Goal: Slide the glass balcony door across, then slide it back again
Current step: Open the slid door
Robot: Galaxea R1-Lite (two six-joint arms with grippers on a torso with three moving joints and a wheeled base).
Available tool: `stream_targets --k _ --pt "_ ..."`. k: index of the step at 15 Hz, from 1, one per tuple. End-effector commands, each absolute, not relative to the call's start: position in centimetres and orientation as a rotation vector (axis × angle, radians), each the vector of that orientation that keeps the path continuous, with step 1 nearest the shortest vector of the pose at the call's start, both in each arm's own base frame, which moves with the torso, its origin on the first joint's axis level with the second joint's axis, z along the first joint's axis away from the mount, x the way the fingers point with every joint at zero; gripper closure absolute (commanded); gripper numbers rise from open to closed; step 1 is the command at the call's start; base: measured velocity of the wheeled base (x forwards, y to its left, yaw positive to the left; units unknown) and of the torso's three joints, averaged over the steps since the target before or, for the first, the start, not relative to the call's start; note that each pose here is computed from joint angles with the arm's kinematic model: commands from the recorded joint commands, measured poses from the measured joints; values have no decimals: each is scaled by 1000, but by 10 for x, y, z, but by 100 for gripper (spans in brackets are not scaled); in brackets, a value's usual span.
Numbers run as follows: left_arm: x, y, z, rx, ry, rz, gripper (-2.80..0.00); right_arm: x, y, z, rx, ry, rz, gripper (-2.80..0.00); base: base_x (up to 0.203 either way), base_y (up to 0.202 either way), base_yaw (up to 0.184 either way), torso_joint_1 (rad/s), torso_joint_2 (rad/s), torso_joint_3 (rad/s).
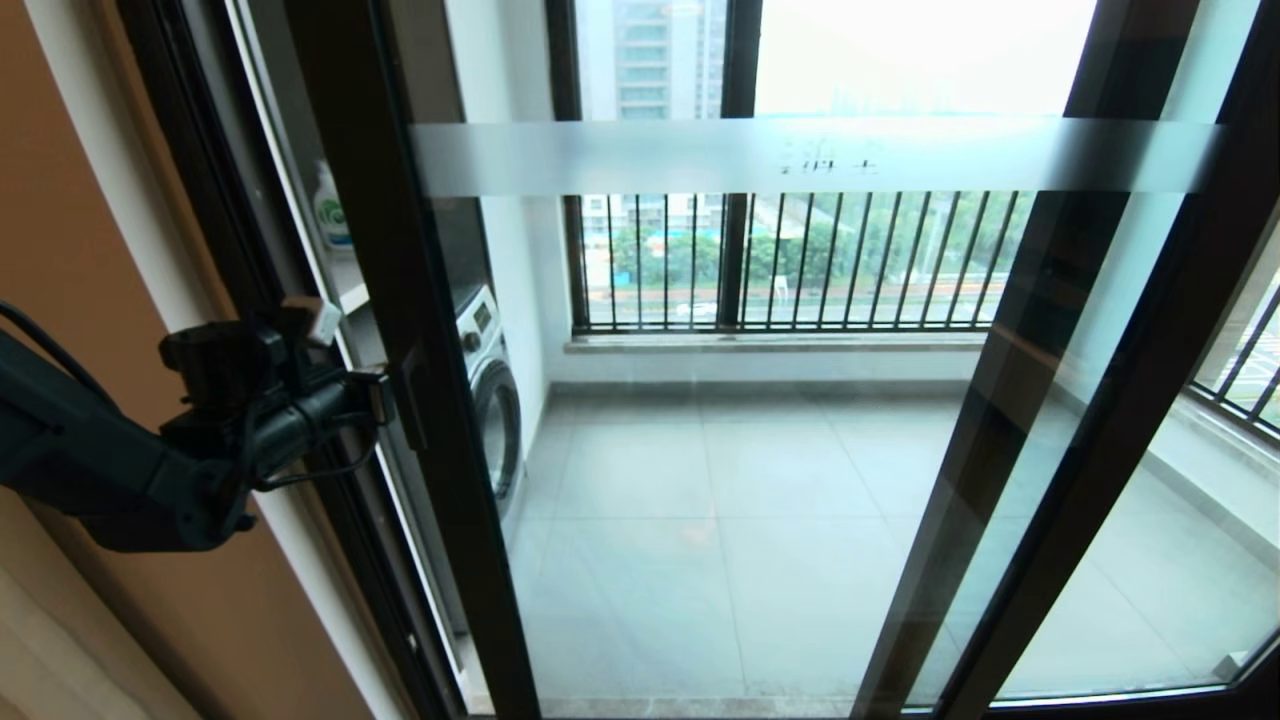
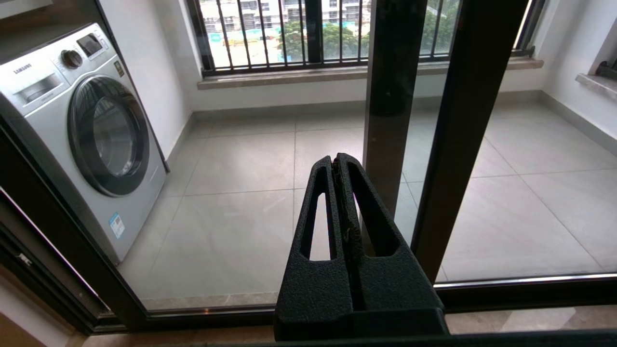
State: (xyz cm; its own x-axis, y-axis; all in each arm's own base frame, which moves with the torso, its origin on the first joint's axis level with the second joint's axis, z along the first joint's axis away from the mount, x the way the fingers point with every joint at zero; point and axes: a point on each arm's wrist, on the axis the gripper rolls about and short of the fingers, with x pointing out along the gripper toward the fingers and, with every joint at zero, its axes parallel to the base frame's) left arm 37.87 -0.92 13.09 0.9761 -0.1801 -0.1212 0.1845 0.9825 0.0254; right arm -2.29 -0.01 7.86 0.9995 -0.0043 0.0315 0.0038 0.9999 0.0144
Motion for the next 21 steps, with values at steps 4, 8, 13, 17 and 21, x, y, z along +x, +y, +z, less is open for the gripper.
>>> stream_targets --k 4,8,13,17,21 --pt "389 -15 126 52 123 -73 0 -22 0 75 14 -19 -4 0 0 0 0 0 0 0" --pt "390 -27 129 55 113 -86 0 -22 0 75 14 -19 -4 0 0 0 0 0 0 0" --pt "391 -38 133 58 95 -108 0 -22 0 75 14 -20 -4 0 0 0 0 0 0 0" --pt "397 -64 144 61 78 -117 0 -22 0 75 14 -18 -4 0 0 0 0 0 0 0" --pt "408 -99 149 63 76 -140 0 -22 0 75 15 -20 -4 0 0 0 0 0 0 0"
